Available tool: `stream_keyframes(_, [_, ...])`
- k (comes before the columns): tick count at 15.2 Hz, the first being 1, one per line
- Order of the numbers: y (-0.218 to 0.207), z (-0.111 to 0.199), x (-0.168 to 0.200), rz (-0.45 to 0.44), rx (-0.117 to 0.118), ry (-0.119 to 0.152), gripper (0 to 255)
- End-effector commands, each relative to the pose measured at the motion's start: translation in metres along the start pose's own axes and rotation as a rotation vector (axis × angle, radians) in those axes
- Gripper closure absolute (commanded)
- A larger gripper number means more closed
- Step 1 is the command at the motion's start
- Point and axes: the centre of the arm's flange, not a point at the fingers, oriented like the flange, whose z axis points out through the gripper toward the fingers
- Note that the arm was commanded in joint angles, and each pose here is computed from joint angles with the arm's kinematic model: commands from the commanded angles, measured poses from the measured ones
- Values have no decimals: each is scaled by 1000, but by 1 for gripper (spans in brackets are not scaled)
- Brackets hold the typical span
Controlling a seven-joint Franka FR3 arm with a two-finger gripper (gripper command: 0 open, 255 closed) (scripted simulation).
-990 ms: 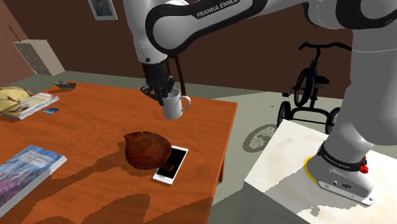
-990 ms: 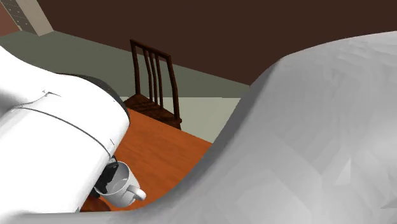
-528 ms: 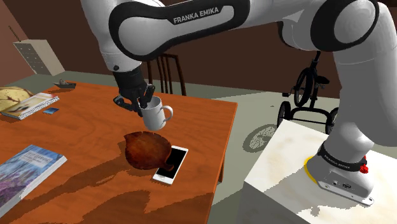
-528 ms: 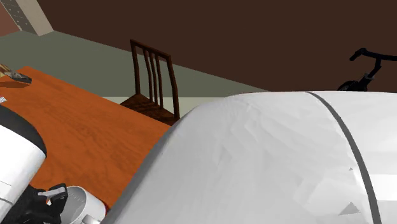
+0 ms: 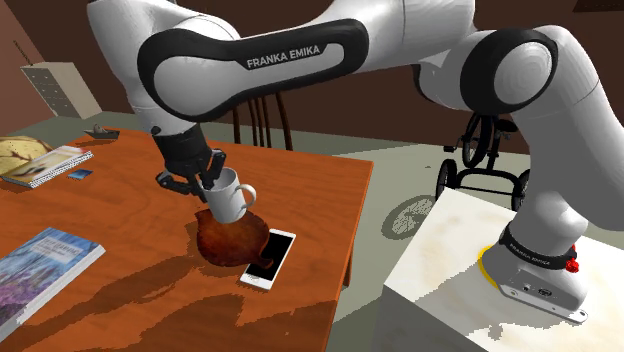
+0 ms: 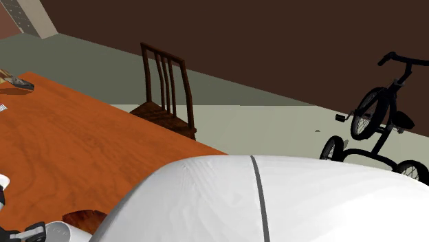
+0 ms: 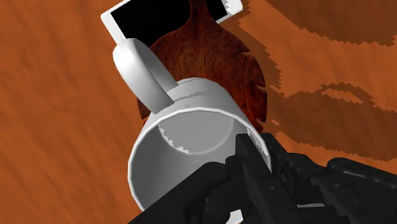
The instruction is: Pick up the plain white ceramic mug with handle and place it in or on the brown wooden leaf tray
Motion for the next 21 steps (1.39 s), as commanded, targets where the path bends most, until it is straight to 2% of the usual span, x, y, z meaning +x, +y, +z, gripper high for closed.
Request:
stream_keyframes(1, [0,10,-1,0,0,0,255])
stream_keyframes(14, [-1,79,-6,0,0,0,255])
stream_keyframes(21, [-1,80,-6,0,0,0,255])
